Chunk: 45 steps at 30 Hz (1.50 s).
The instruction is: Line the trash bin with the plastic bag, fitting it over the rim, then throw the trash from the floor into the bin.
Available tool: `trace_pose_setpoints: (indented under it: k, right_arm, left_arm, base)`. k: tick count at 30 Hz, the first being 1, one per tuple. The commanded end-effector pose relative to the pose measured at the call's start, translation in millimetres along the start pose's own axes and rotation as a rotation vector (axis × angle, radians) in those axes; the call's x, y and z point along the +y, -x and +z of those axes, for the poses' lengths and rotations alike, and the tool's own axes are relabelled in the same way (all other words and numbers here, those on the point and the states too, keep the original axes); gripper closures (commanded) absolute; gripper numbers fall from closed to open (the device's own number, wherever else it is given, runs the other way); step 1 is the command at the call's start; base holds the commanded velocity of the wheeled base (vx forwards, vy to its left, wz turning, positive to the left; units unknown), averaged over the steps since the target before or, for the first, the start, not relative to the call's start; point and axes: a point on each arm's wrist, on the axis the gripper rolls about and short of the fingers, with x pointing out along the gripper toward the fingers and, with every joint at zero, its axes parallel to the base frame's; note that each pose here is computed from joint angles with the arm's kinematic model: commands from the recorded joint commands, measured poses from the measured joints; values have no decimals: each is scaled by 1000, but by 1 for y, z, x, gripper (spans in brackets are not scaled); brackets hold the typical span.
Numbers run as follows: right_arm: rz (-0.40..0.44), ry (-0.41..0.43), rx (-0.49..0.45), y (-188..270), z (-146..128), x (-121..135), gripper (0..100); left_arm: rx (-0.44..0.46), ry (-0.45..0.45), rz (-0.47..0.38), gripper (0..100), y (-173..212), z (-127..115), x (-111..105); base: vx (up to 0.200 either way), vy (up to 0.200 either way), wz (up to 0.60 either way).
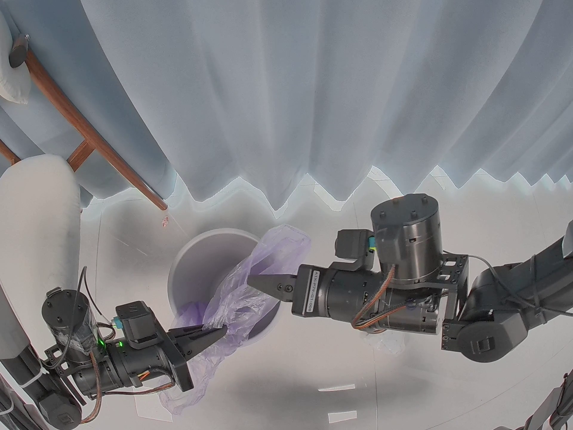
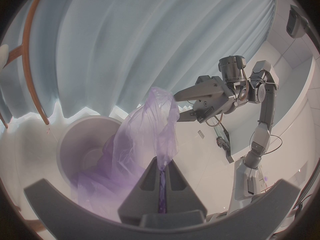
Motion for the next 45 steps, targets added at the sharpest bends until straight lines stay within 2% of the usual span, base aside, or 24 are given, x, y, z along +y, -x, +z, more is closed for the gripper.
trace_pose_setpoints:
  k: [1, 9, 14, 15, 18, 23, 24, 27, 31, 43, 45]
  right_arm:
    - [-11, 1, 2, -17, -9, -5, 100]
    - [30, -16, -55, 6, 0, 4, 100]
    - [26, -19, -69, 19, 2, 1, 100]
    - [20, -18, -70, 19, 2, -1, 100]
    - [11, -16, -86, 19, 4, -8, 100]
    - [29, -23, -170, 24, 18, -16, 100]
    - [42, -24, -199, 26, 25, -19, 100]
    - [59, -23, -215, 31, 31, -22, 100]
    - [61, -28, -239, 39, 42, -30, 100]
    - [65, -19, -249, 41, 47, -32, 100]
    - [70, -18, -247, 40, 47, -31, 100]
  left_arm:
    - [14, 6, -2, 100, 3, -3, -2]
    - [13, 10, -1, 100, 3, -3, -1]
    - [16, 11, -2, 100, 3, -3, -1]
    - [19, 12, 0, 0, 2, -4, -1]
    - [1, 23, 10, 0, 3, -1, 1]
    - [-26, 34, 40, 0, 5, 4, 8]
    - [-62, 37, 62, 0, 4, 11, 15]
    - [-103, 51, 73, 0, 5, 19, 17]
    - [-165, 156, 52, 0, 16, 30, 10]
    - [-69, 222, 148, 0, 13, 14, 22]
    - [-17, 231, 159, 0, 12, 4, 23]
  base:
    - [0, 0, 0]
    - [0, 0, 0]
    - [0, 0, 0]
    - [0, 0, 0]
    - [0, 0, 0]
    - [0, 0, 0]
    - [0, 0, 0]
    - [0, 0, 0]
    - [0, 0, 0]
    - [0, 0, 0]
    - [0, 0, 0]
